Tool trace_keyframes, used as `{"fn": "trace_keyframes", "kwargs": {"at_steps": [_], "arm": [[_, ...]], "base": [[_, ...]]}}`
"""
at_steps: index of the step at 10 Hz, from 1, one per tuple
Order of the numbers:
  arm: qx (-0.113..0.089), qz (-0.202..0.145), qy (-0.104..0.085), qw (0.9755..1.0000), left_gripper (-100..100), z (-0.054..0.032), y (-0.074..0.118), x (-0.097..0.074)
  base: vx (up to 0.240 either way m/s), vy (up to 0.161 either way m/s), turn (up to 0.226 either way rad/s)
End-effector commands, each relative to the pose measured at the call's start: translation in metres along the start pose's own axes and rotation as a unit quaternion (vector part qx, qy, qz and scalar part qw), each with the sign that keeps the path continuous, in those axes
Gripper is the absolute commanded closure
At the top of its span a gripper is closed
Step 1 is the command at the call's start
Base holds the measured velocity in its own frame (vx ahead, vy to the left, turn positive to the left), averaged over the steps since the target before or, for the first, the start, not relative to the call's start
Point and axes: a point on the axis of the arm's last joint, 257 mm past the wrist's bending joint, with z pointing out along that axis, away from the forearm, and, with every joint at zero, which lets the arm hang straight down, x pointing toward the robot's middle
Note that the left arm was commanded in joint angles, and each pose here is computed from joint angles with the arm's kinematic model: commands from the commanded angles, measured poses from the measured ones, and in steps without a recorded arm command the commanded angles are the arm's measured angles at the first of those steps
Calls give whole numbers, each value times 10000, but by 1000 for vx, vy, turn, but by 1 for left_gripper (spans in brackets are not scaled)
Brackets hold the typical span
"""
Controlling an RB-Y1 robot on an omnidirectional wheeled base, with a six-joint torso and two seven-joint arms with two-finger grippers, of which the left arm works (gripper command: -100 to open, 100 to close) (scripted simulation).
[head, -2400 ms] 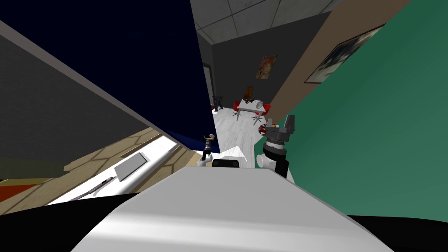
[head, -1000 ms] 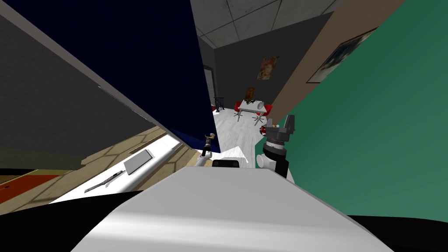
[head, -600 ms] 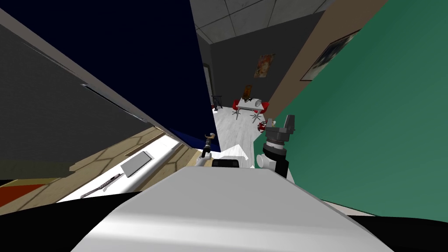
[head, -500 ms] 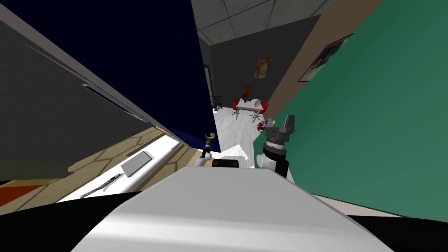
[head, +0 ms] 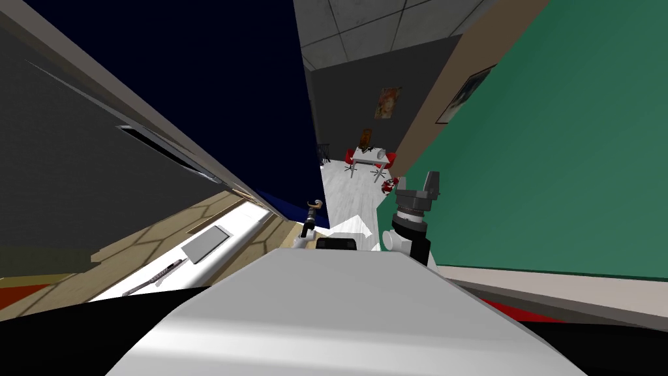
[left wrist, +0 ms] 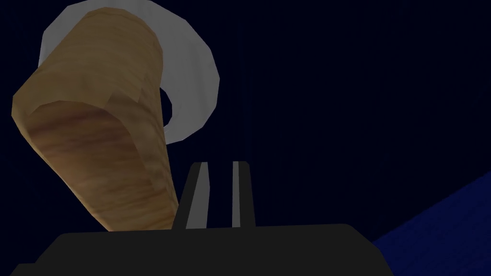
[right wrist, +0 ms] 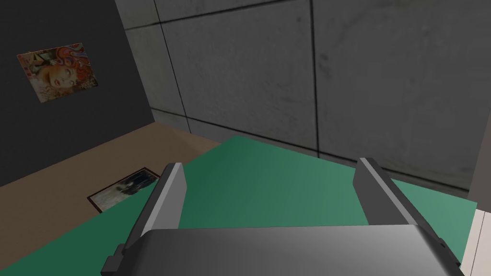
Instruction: Push the door open
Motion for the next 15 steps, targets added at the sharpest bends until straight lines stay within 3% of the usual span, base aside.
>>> {"fn": "trace_keyframes", "kwargs": {"at_steps": [1,2,4,5,6,7,8,9,11,12,15], "arm": [[203,-28,43,9998,-100,55,-158,50],[262,-88,122,9995,-100,25,-181,162],[262,-88,122,9995,-100,25,-181,162],[349,-218,247,9988,-100,-27,-220,367],[349,-218,247,9988,-100,-27,-220,367],[200,-169,169,9995,-100,-64,-104,243],[93,-32,170,9998,-100,42,-94,102],[80,-12,174,9998,-100,84,-111,84],[80,-12,174,9998,-100,84,-111,84],[31,-17,202,9998,-100,212,-168,103],[-5,-73,234,9997,-100,286,-205,177]], "base": [[-61,31,-6],[-93,65,-47],[-65,52,-49],[-105,81,-84],[-111,86,-61],[-33,37,-8],[-35,2,23],[-41,-11,27],[-12,-9,16],[-30,-3,37],[-22,2,23]]}}
